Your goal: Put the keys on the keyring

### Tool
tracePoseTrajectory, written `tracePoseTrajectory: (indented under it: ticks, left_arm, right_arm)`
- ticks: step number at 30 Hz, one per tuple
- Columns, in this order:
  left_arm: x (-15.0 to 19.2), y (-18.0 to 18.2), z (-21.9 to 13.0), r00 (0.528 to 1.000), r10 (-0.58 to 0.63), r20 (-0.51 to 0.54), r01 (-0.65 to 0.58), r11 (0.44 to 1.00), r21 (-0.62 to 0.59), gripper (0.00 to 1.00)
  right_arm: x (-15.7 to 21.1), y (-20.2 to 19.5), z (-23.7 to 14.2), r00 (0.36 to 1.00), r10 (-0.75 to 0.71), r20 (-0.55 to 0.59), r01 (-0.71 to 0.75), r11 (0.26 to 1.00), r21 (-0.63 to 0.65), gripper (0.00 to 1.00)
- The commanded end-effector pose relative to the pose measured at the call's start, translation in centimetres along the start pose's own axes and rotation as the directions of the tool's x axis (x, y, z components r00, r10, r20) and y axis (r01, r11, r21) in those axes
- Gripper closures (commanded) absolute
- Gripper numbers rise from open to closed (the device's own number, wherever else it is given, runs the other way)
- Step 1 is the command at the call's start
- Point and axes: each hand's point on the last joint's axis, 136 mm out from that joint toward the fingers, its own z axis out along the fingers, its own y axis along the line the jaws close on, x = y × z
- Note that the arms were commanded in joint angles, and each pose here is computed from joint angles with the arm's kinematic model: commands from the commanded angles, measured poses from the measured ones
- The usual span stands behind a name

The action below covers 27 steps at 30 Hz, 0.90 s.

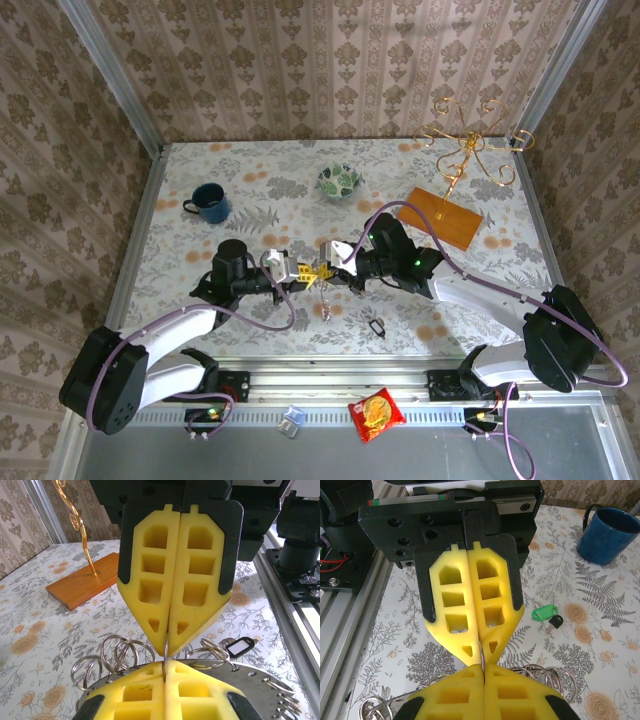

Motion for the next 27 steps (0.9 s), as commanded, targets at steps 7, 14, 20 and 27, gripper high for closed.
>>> tracePoseTrajectory:
  ticks: [7, 14, 20, 27]
  left_arm:
    - [-2.01, 0.56, -0.07, 0.997, 0.071, 0.040, -0.070, 0.997, -0.018, 0.93]
    - [-2.14, 0.69, 0.03, 0.996, 0.069, 0.048, -0.068, 0.997, -0.022, 0.89]
    - [-2.10, 0.64, -0.03, 0.997, 0.068, 0.048, -0.067, 0.997, -0.024, 0.88]
    - [-2.26, 0.51, 0.00, 0.996, 0.065, 0.055, -0.064, 0.998, -0.013, 1.00]
  right_arm:
    - [-0.44, 1.59, 0.14, 1.000, -0.008, 0.008, 0.008, 0.998, -0.067, 1.00]
    - [-0.39, 1.75, 0.34, 1.000, -0.004, 0.005, 0.004, 0.997, -0.075, 1.00]
    - [0.13, 1.66, 0.35, 1.000, -0.001, -0.016, 0.000, 0.998, -0.065, 1.00]
    - [-0.08, 1.72, 0.43, 1.000, 0.003, -0.012, -0.004, 0.997, -0.073, 1.00]
